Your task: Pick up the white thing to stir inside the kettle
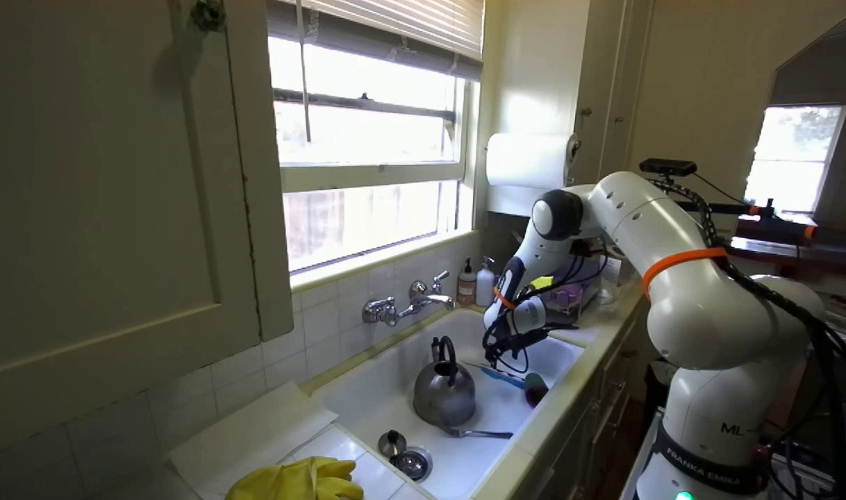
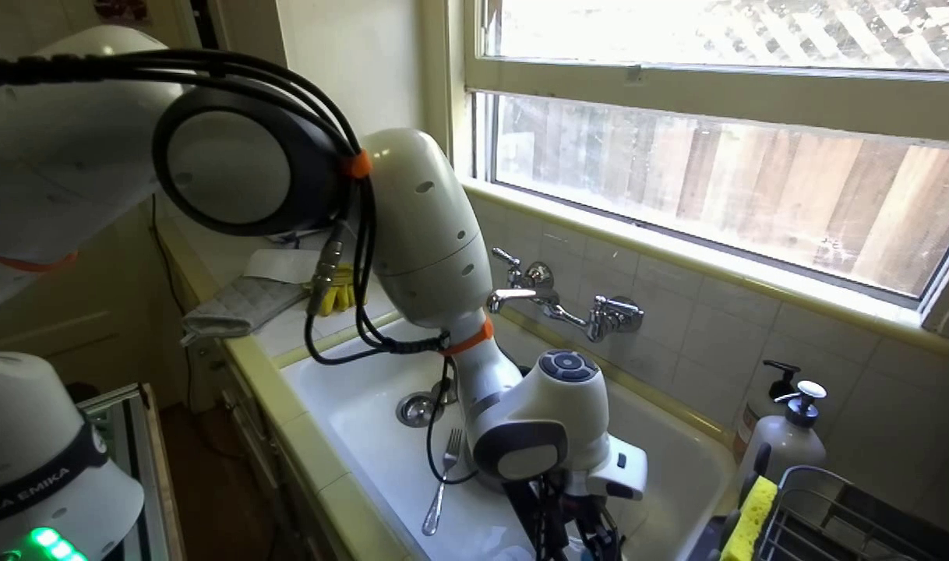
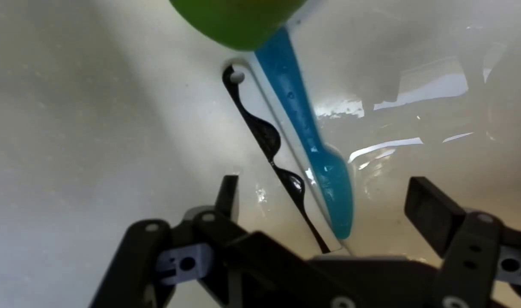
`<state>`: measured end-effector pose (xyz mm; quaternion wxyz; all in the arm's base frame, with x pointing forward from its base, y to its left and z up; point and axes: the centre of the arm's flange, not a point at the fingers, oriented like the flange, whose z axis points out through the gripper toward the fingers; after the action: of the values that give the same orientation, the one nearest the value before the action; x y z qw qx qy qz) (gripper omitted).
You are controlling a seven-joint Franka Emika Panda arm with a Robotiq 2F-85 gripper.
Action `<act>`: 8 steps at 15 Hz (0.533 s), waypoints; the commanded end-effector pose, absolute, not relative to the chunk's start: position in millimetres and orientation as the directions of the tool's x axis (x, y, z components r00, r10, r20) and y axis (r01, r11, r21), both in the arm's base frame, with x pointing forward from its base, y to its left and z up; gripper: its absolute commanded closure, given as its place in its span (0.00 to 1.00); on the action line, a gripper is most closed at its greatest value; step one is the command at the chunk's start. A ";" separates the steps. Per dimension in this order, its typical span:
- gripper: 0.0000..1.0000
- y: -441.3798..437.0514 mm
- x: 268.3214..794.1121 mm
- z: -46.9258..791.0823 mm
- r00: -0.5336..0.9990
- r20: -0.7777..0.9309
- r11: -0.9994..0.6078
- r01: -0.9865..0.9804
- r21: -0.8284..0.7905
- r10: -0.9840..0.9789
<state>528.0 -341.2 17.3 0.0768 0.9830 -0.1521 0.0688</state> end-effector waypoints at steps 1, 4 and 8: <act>0.00 -355.2 547.5 -10.4 0.950 0.171 -0.949 -0.284 0.135 -0.260; 0.00 -355.3 555.2 -26.0 0.958 0.179 -0.962 -0.248 0.112 -0.225; 0.00 -354.5 561.3 -41.9 0.963 0.205 -0.980 -0.190 0.063 -0.174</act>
<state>551.8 -340.7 -20.9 0.0602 0.9881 -0.1123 0.0858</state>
